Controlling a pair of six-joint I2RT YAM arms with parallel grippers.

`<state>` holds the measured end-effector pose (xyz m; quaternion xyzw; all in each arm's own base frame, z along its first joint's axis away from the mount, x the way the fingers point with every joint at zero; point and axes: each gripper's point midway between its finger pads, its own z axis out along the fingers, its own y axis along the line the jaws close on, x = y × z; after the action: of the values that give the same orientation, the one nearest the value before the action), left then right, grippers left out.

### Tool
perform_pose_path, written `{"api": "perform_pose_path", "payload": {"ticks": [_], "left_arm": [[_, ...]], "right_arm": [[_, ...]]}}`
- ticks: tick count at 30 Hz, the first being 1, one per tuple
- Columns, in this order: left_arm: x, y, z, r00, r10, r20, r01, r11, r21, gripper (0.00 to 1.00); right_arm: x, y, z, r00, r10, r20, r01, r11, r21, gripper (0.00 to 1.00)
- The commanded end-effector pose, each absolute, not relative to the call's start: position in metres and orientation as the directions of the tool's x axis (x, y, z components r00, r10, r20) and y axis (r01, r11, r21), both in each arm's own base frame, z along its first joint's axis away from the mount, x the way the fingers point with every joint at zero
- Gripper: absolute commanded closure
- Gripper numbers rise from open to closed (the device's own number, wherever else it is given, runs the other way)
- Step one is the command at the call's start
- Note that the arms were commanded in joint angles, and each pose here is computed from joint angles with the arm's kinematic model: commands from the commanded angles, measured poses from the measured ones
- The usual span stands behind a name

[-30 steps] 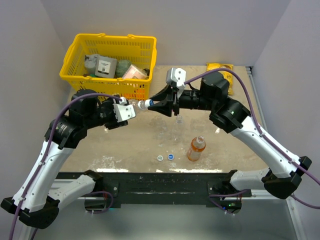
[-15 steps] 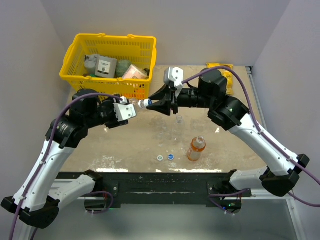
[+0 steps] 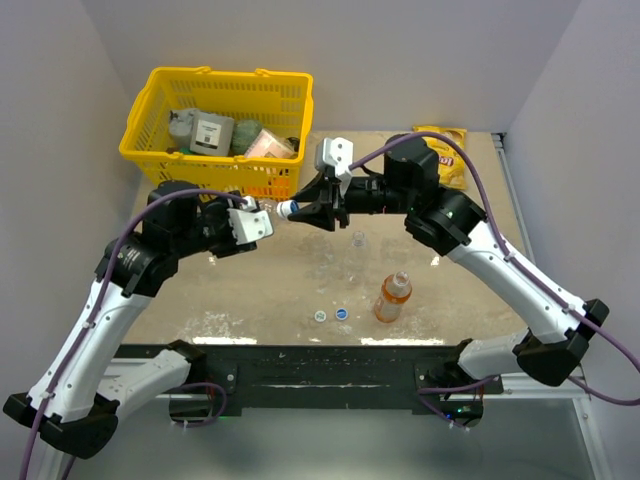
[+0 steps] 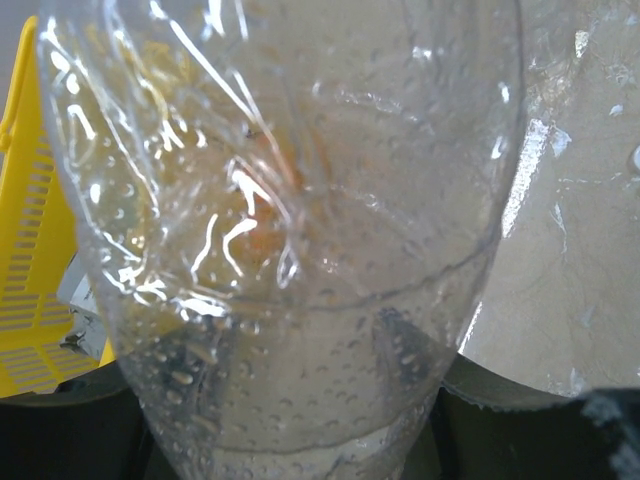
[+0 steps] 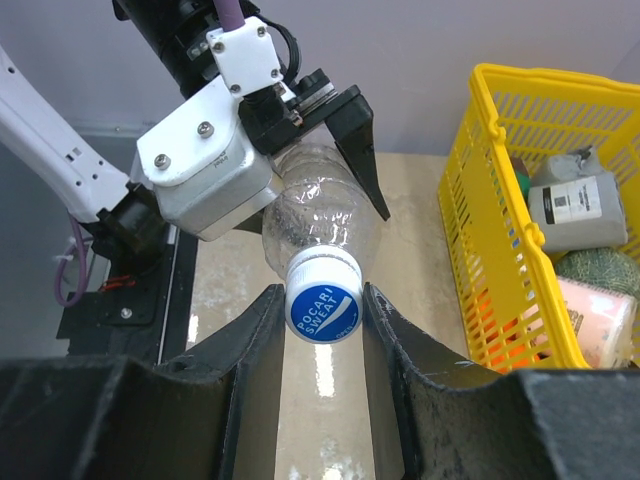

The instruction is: Screw on the bottle caps

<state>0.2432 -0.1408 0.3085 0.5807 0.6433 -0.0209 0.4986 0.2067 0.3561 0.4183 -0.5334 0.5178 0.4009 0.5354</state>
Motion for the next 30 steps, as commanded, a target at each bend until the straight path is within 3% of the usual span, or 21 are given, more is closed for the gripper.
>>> {"api": "perform_pose_path", "payload": {"ticks": [1,15,20,30], "left_arm": [[0.246,-0.149,0.331,0.302,0.686,-0.662,0.707,0.304,0.638,1.00],[0.255,-0.151,0.347,0.350,0.628,-0.695,0.625,0.396,0.673,1.00],[0.262,-0.148,0.365,0.409,0.645,-0.646,0.544,0.396,0.740,1.00],[0.283,-0.135,0.384,0.463,0.719,-0.519,0.370,0.375,0.850,1.00]], "right_arm": [[0.207,0.360,0.419,0.171,-0.134,-0.976,-0.980,0.083,-0.183,1.00],[0.215,0.372,0.406,-0.060,-0.084,-0.995,-0.987,0.151,0.047,1.00],[0.228,0.372,0.397,-0.153,-0.078,-0.985,-0.962,0.238,0.131,1.00],[0.238,0.382,0.387,-0.334,-0.051,-0.941,-0.910,0.276,0.308,1.00]]}}
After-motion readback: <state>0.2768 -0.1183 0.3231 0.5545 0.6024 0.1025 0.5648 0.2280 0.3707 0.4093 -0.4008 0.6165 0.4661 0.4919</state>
